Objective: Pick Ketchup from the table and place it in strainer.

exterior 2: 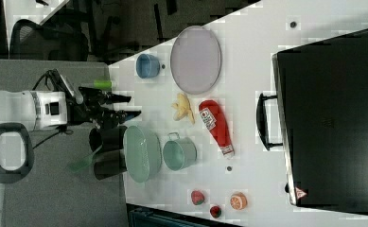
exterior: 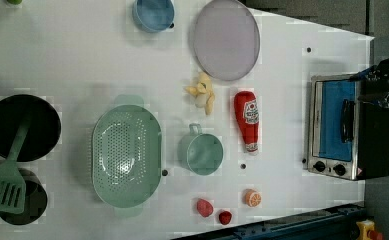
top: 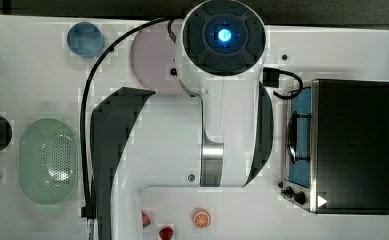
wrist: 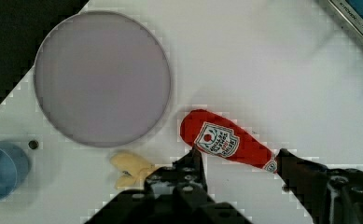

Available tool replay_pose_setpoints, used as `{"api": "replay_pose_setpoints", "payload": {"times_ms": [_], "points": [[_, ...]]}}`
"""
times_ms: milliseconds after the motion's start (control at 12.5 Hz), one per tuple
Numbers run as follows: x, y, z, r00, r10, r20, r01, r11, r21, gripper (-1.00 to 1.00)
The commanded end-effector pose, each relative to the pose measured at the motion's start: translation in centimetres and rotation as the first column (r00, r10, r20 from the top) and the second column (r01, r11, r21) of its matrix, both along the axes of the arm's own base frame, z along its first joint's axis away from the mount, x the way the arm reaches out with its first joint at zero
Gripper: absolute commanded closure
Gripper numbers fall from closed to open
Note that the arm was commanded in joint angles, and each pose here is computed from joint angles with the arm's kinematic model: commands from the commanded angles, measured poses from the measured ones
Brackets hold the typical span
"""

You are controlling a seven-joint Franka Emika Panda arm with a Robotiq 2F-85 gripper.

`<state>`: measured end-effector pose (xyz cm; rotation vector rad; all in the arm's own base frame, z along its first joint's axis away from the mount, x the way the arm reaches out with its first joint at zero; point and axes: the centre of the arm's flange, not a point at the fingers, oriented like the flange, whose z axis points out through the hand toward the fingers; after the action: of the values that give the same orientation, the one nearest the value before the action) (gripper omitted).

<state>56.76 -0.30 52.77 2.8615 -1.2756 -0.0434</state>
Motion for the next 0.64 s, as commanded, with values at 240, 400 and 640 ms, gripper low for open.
{"api": "replay_pose_setpoints", "payload": {"times_ms": [240, 400, 640], "points": [[-8.4, -3.8, 5.4, 0.998, -0.05, -0.033, 0.051, 0.998, 0.021, -1.0], [-8.4, -3.3, 3.9, 0.998, -0.001, -0.057, 0.003, 1.0, 0.024, -1.0], [-7.4, -1.9, 0.8, 0.988, 0.142, -0.058, -0.14, 0.99, 0.03, -1.0]]}}
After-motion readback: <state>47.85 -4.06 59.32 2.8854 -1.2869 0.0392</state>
